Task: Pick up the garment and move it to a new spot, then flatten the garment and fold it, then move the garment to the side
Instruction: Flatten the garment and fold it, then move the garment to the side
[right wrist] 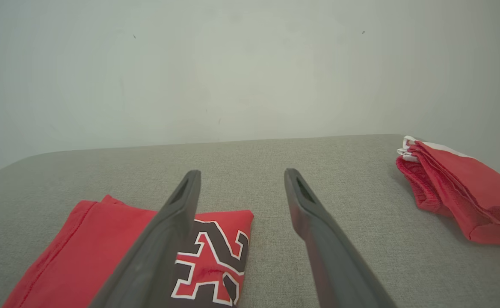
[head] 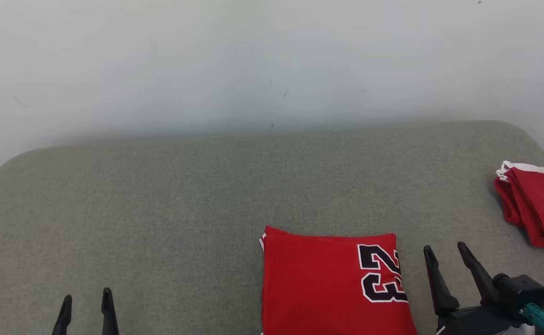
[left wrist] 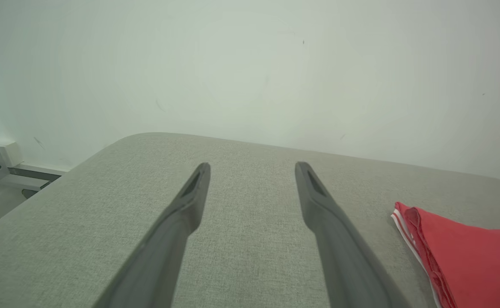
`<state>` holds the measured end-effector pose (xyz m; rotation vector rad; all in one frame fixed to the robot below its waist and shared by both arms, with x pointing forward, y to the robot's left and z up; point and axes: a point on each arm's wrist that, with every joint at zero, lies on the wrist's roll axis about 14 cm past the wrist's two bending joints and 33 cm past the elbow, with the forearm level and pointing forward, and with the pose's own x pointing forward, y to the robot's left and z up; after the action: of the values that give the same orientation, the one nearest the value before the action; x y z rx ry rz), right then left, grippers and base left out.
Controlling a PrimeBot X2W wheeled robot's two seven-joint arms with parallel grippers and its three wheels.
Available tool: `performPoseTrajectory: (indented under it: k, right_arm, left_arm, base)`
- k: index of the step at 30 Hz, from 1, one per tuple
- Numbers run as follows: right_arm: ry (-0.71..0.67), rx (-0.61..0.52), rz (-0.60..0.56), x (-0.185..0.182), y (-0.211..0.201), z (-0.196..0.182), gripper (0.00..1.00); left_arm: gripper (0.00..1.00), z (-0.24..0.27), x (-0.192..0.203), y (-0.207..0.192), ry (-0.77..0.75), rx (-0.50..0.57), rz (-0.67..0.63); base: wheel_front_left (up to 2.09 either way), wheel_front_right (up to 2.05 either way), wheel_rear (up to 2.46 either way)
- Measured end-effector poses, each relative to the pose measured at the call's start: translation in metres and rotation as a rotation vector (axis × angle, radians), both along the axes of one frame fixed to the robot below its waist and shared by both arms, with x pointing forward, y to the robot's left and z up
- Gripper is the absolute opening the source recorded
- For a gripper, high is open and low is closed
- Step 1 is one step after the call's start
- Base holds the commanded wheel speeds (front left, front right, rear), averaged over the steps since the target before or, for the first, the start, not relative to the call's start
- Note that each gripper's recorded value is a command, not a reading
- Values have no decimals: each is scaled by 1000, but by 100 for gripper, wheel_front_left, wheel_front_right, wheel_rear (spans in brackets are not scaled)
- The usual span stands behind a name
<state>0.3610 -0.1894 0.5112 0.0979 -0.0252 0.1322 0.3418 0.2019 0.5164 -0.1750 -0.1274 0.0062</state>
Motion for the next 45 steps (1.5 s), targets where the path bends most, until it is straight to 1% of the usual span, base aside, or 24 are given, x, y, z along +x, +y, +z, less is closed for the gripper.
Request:
performPoseTrajectory:
  k: [10,27,36,39,42,45]
  right_arm:
    - [46,34,-13,-4,-1,-22,100]
    - [59,46,-22,-4,-1,-29,100]
    - [93,36,-2,6,1,-29,100]
    - [154,53,-3,11,0,-34,100]
    - [269,47,11,12,1,-49,100]
    - [412,51,25,13,2,-66,100]
  left_arm:
    - [100,-7,-5,6,21,-3,17]
    - [100,-13,-4,-2,41,-12,-3]
    - [100,-17,-4,-3,55,-13,0]
    - [100,-19,-5,-3,61,-19,3]
    - [100,-21,-7,-4,67,-21,7]
    - [100,-22,-8,-5,70,-26,7]
  base:
    - [0,0,0]
    - [0,0,0]
    - [0,0,0]
    - [0,0,0]
    - [0,0,0]
    - [0,0,0]
